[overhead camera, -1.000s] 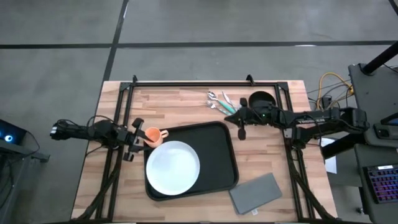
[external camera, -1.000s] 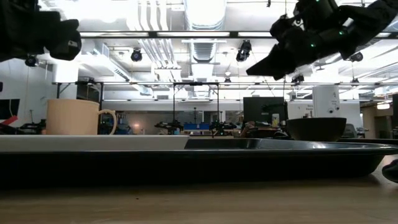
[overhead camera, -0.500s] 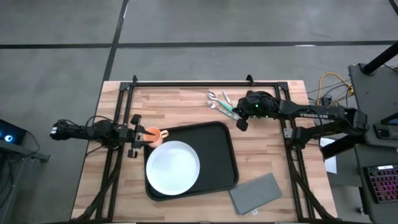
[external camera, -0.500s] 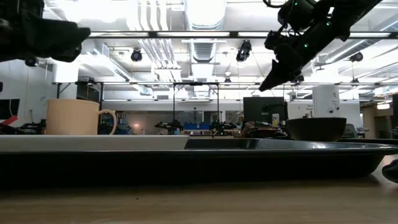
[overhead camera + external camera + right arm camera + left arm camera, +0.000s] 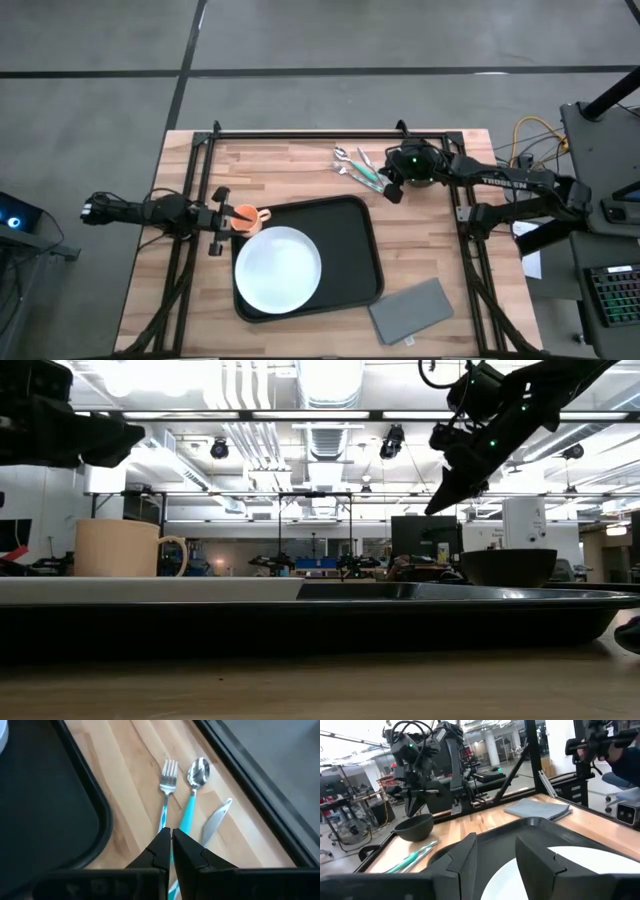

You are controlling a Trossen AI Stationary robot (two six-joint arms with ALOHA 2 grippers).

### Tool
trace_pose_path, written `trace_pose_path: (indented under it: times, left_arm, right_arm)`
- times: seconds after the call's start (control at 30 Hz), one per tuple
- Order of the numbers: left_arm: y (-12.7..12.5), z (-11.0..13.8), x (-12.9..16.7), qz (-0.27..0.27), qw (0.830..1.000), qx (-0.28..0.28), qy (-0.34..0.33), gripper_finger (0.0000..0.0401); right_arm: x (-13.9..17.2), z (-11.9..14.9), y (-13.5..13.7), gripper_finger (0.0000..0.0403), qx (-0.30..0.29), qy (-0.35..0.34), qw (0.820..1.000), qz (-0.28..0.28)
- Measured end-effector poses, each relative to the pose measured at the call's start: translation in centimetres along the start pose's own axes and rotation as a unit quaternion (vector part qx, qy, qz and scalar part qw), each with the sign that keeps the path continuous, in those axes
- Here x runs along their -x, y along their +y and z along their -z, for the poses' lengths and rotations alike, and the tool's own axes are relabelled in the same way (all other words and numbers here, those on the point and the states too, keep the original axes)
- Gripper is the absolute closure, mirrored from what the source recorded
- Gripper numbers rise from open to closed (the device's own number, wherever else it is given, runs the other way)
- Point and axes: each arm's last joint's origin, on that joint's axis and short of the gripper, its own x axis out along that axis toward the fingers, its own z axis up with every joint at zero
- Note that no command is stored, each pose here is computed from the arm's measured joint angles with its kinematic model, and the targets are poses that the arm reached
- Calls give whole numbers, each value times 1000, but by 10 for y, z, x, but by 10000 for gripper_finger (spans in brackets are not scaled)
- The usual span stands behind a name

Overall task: Set up tray
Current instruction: Put the black bowl on the white plate

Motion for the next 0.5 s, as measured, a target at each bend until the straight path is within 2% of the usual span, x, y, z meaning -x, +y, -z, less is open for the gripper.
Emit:
trace_pose_path:
  times: [0.5]
  left_arm:
    - [-2, 6, -4, 10, 999, 1, 34, 285]
  right_arm:
    - [5, 13, -17, 393, -18, 91, 995, 23]
